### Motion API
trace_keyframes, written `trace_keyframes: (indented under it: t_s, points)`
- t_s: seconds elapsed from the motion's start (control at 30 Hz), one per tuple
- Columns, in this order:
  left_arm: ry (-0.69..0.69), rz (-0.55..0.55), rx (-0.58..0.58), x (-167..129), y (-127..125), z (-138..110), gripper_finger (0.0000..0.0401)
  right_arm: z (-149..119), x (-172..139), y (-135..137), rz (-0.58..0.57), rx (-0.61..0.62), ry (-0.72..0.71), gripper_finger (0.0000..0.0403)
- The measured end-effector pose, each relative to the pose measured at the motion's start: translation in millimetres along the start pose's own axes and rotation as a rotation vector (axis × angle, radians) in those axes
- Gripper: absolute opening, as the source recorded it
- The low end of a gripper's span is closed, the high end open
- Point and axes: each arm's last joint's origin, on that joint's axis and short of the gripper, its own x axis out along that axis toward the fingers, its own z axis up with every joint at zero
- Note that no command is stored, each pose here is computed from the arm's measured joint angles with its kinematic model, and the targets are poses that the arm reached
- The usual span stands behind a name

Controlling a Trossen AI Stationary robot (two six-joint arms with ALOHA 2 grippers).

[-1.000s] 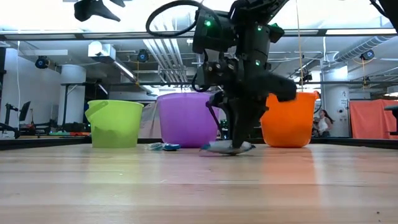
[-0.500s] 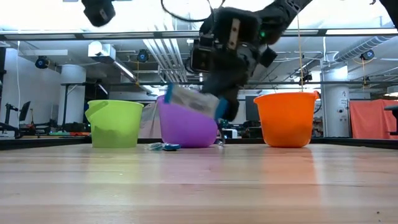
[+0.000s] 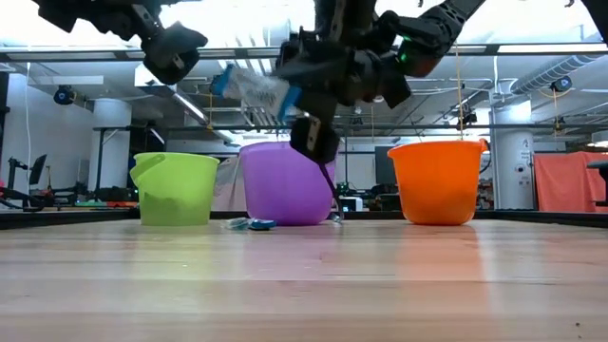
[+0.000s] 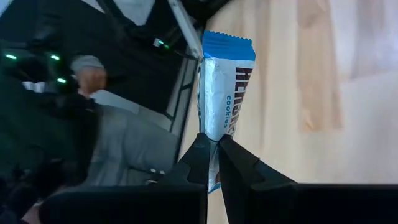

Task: Sort candy by brand, put in halloween buckets
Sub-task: Put the white chocolate into the green bucket

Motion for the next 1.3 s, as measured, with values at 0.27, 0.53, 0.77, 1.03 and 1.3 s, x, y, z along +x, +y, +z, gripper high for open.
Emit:
trace_keyframes:
  t_s: [0.27,0.53,0.77,1.03,1.3]
  points:
    - [0.019,0.001,0.012,21,5,-1,0.02,27,0,19,0.047,-0.074,-0.052,0.0013]
    - [-0.002,-0.039,0.023,32,3,10,0.0151,39,0,28,0.064,-0.106,-0.076,0.0013]
    - [0.067,-0.017,0.027,29,-1,21,0.002,44,0,32,0.073,-0.061,-0.084,0.0021]
    - [0.333,0.107,0.047,2,-10,50,0.0012,46,-7,27,-0.074,0.129,0.022,0.0116]
    - [0.661,0.718,0.081,-52,23,94,0.0014,37,-14,34,-0.49,0.295,0.132,0.016]
